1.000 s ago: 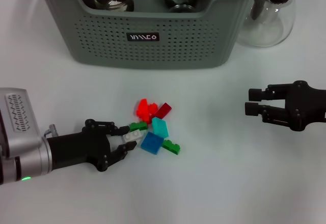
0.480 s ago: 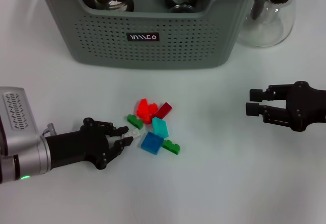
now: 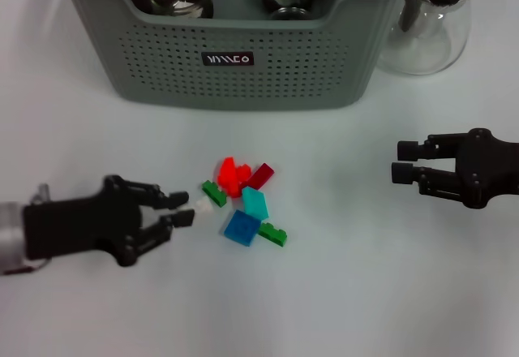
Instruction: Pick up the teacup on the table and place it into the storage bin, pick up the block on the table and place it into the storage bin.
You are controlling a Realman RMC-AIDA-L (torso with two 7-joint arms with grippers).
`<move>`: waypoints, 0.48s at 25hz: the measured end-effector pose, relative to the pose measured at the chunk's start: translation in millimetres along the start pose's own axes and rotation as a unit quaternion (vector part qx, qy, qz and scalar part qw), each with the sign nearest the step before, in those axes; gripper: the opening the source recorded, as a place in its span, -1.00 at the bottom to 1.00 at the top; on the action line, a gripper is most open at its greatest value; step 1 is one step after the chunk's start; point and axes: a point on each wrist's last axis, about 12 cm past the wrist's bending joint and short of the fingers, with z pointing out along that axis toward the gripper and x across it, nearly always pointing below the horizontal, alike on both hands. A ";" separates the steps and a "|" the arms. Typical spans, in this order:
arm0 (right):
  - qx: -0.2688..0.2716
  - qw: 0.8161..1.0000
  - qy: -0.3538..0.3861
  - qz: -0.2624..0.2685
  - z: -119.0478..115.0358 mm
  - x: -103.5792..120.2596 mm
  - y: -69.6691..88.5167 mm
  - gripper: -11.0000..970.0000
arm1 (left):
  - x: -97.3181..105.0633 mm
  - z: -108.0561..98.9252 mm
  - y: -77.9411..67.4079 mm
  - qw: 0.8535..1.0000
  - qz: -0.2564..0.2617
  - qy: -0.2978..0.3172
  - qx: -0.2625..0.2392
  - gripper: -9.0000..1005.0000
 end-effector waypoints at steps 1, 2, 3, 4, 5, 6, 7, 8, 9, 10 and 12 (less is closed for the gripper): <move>0.000 1.000 0.000 0.000 0.0 0.0 0.0 -0.11 | -7.7 -5.8 1.4 1.000 0.000 -0.015 0.014 -0.57; 0.000 1.000 0.001 0.000 -0.2 -0.1 -0.2 -0.11 | -17.0 -11.7 2.7 0.999 -0.002 -0.037 0.028 -0.56; 0.000 1.000 0.001 -0.001 0.1 -0.7 -0.3 -0.11 | -30.0 -17.4 6.3 0.997 0.000 -0.064 0.041 -0.55; -0.001 1.000 0.001 -0.002 0.6 -1.3 -0.5 -0.11 | -41.1 -20.3 9.5 0.995 0.001 -0.087 0.047 -0.55; -0.001 1.000 0.001 -0.002 0.8 -1.5 -0.5 -0.11 | -56.6 -23.2 15.6 0.992 0.002 -0.113 0.049 -0.54; -0.002 1.000 0.001 -0.003 1.4 -2.1 -0.6 -0.11 | -69.1 -24.9 20.1 0.990 0.003 -0.132 0.050 -0.53; -0.003 1.000 0.001 -0.003 1.8 -2.3 -0.5 -0.11 | -84.0 -25.6 26.8 0.988 0.003 -0.150 0.043 -0.52; -0.003 1.000 0.001 -0.003 1.9 -2.4 -0.5 -0.11 | -84.0 -25.6 26.8 0.988 0.003 -0.150 0.043 -0.51; -0.004 1.000 0.001 -0.003 2.0 -2.6 -0.4 -0.11 | -116.1 -26.3 41.5 0.984 -0.007 -0.176 0.026 -0.51; -0.004 1.000 0.000 -0.003 2.1 -2.6 -0.2 -0.11 | -126.2 -26.2 47.3 0.984 -0.013 -0.179 0.017 -0.50; -0.005 1.000 0.000 -0.003 2.1 -2.6 -0.1 -0.11 | -158.1 -24.3 65.5 0.983 -0.030 -0.181 -0.013 -0.48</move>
